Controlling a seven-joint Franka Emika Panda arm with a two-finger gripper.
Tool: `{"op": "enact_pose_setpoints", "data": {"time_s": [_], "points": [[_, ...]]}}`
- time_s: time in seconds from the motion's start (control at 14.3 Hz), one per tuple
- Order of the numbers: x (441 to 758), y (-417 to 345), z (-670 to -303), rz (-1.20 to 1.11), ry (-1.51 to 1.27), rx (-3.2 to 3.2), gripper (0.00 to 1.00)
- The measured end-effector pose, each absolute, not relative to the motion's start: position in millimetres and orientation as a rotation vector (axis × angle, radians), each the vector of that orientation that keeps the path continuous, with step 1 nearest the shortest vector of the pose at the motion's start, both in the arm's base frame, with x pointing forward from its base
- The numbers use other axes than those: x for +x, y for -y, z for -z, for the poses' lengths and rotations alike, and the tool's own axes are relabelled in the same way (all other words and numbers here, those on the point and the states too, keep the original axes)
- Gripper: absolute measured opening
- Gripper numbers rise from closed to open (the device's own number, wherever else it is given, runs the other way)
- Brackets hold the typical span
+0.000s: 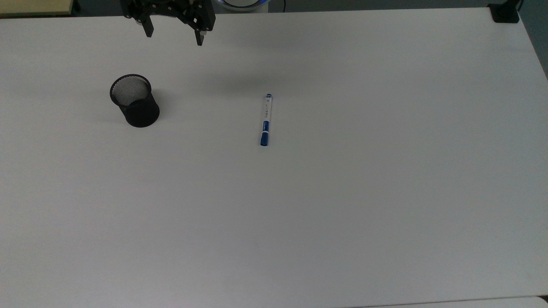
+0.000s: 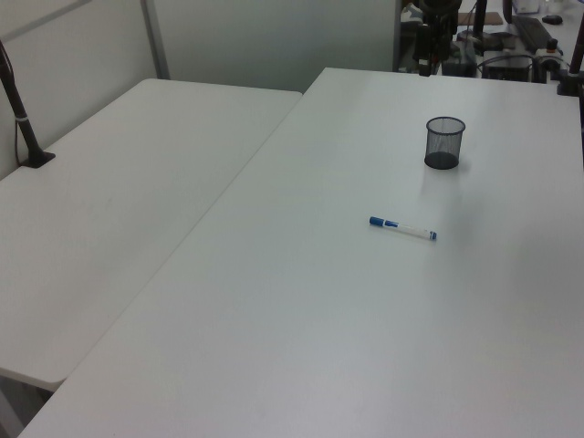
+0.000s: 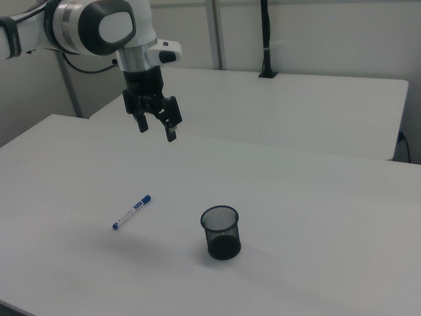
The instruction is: Insert the marker
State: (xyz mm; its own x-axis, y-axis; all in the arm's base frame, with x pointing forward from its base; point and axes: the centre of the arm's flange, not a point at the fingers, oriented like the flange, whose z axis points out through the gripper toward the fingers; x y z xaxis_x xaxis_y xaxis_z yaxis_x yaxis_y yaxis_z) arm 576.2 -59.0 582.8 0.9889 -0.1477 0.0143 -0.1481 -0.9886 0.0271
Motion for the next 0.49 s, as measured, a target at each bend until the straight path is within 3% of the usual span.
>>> {"op": "enact_pose_setpoints", "data": {"time_s": [0.49], "points": [[576.7, 58.1, -581.8, -0.016, 0.228, 3.105, 1.0]]}}
